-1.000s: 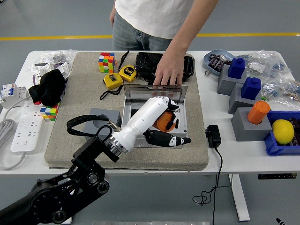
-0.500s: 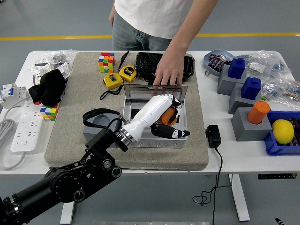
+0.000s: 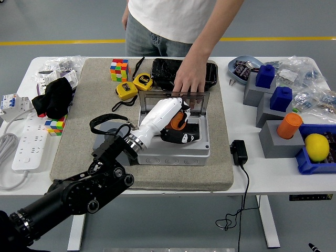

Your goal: Fetch the battery,place it into the box,close the lid of the box

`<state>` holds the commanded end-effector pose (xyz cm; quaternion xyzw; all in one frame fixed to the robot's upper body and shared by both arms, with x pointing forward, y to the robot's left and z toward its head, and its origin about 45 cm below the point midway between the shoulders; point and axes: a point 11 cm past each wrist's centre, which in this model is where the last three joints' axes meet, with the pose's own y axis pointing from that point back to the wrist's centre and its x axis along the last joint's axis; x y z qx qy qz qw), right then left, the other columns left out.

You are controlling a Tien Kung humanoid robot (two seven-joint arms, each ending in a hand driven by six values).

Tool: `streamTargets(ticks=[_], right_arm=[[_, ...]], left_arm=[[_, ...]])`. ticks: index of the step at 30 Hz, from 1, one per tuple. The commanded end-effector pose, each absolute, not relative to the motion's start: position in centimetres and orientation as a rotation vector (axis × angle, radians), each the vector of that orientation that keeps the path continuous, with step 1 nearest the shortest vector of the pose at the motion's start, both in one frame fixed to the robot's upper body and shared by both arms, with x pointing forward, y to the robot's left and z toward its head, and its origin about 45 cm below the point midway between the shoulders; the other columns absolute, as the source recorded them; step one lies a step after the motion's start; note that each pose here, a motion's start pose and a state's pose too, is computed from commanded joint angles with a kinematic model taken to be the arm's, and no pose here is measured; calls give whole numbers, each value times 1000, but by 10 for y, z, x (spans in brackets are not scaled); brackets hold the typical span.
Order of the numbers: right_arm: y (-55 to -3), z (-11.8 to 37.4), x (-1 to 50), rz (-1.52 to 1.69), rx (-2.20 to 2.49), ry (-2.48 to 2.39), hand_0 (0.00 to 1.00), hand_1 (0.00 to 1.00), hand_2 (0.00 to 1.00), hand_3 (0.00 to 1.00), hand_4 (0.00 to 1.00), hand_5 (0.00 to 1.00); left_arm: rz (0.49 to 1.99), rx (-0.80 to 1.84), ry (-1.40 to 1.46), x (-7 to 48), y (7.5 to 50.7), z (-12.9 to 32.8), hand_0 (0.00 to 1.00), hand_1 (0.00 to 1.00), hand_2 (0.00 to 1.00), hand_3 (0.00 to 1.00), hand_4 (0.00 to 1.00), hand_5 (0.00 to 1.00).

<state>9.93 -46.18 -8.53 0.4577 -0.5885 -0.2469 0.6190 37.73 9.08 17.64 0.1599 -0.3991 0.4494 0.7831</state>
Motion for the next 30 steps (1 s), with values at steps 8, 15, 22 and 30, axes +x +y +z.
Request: streamTargets(ticks=[8, 15, 22, 30], right_arm=[[-462, -85, 99, -568, 1050, -1355, 753, 699, 716, 759, 998, 998], [-462, -85, 100, -566, 1051, -1355, 754, 699, 715, 758, 998, 998], [-462, -85, 99, -567, 1052, -1354, 753, 699, 715, 758, 998, 998], [-464, -85, 97, -566, 1048, -1351, 753, 699, 715, 758, 998, 998]], left_arm=[[956, 333, -863, 375, 86, 180, 39, 13, 74, 67, 998, 38], [922, 297, -867, 367, 75, 188, 39, 14, 74, 67, 998, 49], [912, 311, -854, 368, 77, 182, 40, 14, 71, 80, 998, 384], [898, 357, -851, 368, 82, 171, 41, 14, 71, 80, 998, 418]])
